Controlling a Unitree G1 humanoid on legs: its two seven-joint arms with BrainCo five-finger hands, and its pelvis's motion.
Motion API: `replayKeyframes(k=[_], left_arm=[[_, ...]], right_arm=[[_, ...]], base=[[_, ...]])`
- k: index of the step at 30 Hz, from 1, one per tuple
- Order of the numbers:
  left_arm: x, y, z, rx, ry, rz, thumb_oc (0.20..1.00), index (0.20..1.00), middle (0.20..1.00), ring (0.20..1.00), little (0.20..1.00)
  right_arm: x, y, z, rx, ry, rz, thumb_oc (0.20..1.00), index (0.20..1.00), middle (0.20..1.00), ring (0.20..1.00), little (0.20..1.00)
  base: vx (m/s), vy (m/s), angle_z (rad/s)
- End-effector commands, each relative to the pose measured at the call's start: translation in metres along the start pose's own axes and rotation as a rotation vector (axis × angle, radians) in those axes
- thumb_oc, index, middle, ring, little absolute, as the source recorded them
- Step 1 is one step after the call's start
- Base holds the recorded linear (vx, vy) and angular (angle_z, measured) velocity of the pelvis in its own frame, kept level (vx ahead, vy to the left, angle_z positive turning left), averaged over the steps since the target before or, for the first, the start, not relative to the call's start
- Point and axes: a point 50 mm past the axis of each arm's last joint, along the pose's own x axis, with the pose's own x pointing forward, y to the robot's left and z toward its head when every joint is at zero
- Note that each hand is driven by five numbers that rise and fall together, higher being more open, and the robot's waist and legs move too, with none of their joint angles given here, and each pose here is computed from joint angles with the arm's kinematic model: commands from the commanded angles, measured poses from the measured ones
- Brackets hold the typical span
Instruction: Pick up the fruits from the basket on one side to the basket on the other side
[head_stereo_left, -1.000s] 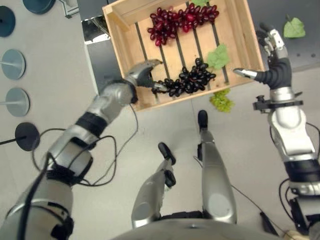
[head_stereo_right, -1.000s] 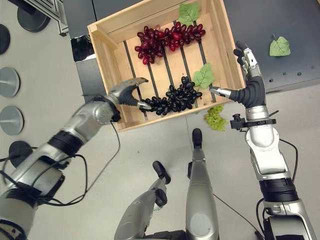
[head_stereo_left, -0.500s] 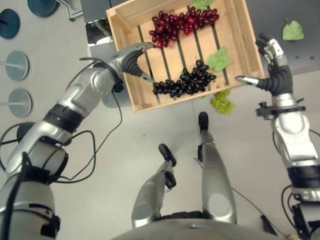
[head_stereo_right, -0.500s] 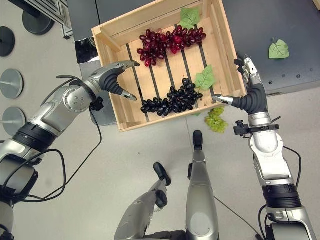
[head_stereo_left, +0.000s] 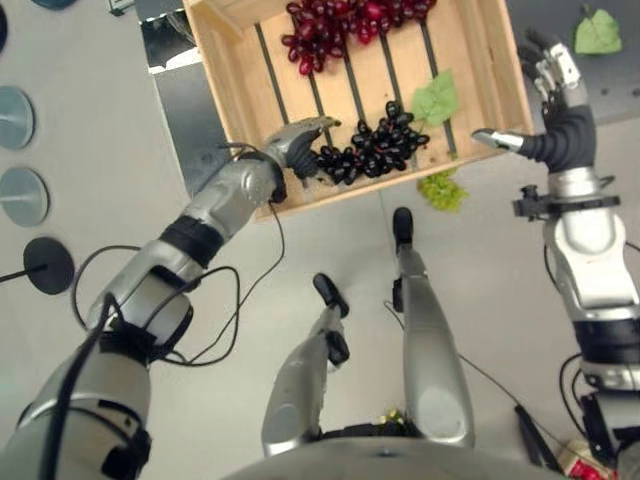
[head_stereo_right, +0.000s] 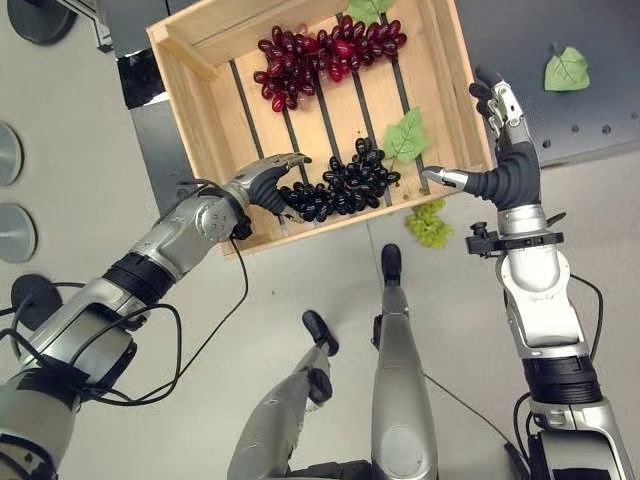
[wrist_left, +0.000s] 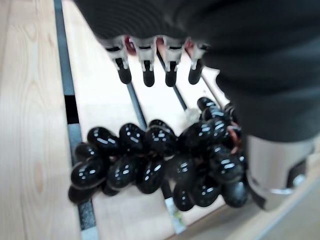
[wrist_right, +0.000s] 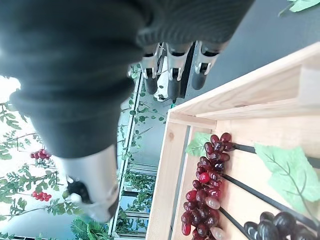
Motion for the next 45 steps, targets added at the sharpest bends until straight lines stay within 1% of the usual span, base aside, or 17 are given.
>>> replayKeyframes(k=[1, 11, 20, 23, 27, 29, 34, 39, 40, 41, 42, 43, 45], left_arm=[[0.0, 0.035, -0.014, 0.051, 0.06, 0.119, 1.0, 1.0, 1.0, 1.0, 1.0], [-0.005, 0.025, -0.027, 0.116, 0.114, 0.077, 1.0, 1.0, 1.0, 1.0, 1.0], [-0.006, 0.018, -0.034, 0.1, 0.155, 0.079, 1.0, 1.0, 1.0, 1.0, 1.0], [-0.004, 0.015, -0.031, 0.093, 0.152, 0.08, 1.0, 1.0, 1.0, 1.0, 1.0], [0.003, 0.006, -0.017, 0.059, 0.111, 0.073, 1.0, 1.0, 1.0, 1.0, 1.0], [0.005, -0.003, -0.009, 0.042, 0.087, 0.053, 1.0, 1.0, 1.0, 1.0, 1.0], [0.005, -0.002, -0.008, 0.035, 0.082, 0.066, 1.0, 1.0, 1.0, 1.0, 1.0], [0.001, -0.002, -0.015, 0.052, 0.101, 0.045, 1.0, 1.0, 1.0, 1.0, 1.0], [0.001, -0.002, -0.015, 0.052, 0.101, 0.045, 0.947, 0.947, 0.947, 0.947, 0.947], [0.001, -0.003, -0.016, 0.051, 0.107, 0.029, 0.658, 0.658, 0.658, 0.658, 0.658], [0.0, -0.006, -0.018, 0.052, 0.115, 0.011, 0.313, 0.313, 0.313, 0.313, 0.313], [0.0, -0.007, -0.018, 0.055, 0.119, 0.001, 0.2, 0.2, 0.2, 0.2, 0.2], [0.0, -0.008, -0.019, 0.056, 0.125, -0.006, 0.2, 0.2, 0.2, 0.2, 0.2]], right_arm=[[0.008, -0.015, 0.043, -0.004, -0.228, -0.04, 1.0, 1.0, 1.0, 1.0, 1.0], [0.009, -0.016, 0.054, -0.008, -0.286, -0.056, 1.0, 1.0, 1.0, 1.0, 1.0], [0.006, -0.017, 0.058, -0.003, -0.309, -0.084, 1.0, 1.0, 1.0, 1.0, 1.0], [0.007, -0.016, 0.058, 0.002, -0.311, -0.088, 1.0, 1.0, 1.0, 1.0, 1.0], [0.007, -0.014, 0.058, 0.016, -0.31, -0.095, 1.0, 1.0, 1.0, 1.0, 1.0], [0.007, -0.015, 0.058, 0.018, -0.309, -0.1, 1.0, 1.0, 1.0, 1.0, 1.0], [0.009, -0.015, 0.058, 0.019, -0.31, -0.099, 1.0, 1.0, 1.0, 1.0, 1.0], [0.011, -0.015, 0.059, 0.031, -0.312, -0.097, 1.0, 1.0, 1.0, 1.0, 1.0], [0.011, -0.015, 0.059, 0.031, -0.312, -0.096, 1.0, 1.0, 1.0, 1.0, 1.0], [0.011, -0.014, 0.058, 0.034, -0.309, -0.092, 1.0, 1.0, 1.0, 1.0, 1.0], [0.011, -0.014, 0.058, 0.035, -0.308, -0.088, 1.0, 1.0, 1.0, 1.0, 1.0], [0.011, -0.014, 0.058, 0.034, -0.305, -0.086, 1.0, 1.0, 1.0, 1.0, 1.0], [0.011, -0.014, 0.058, 0.036, -0.303, -0.088, 1.0, 1.0, 1.0, 1.0, 1.0]], base=[[0.01, 0.002, -0.09], [0.01, -0.009, -0.06], [0.0, -0.014, -0.04], [-0.01, -0.013, 0.03], [0.0, 0.0, 0.0], [0.0, 0.0, 0.0], [0.0, 0.004, 0.01], [0.0, 0.0, 0.0], [0.0, 0.0, 0.0], [0.0, 0.0, 0.0], [0.0, 0.0, 0.0], [0.0, 0.0, 0.0], [0.0, 0.0, 0.0]])
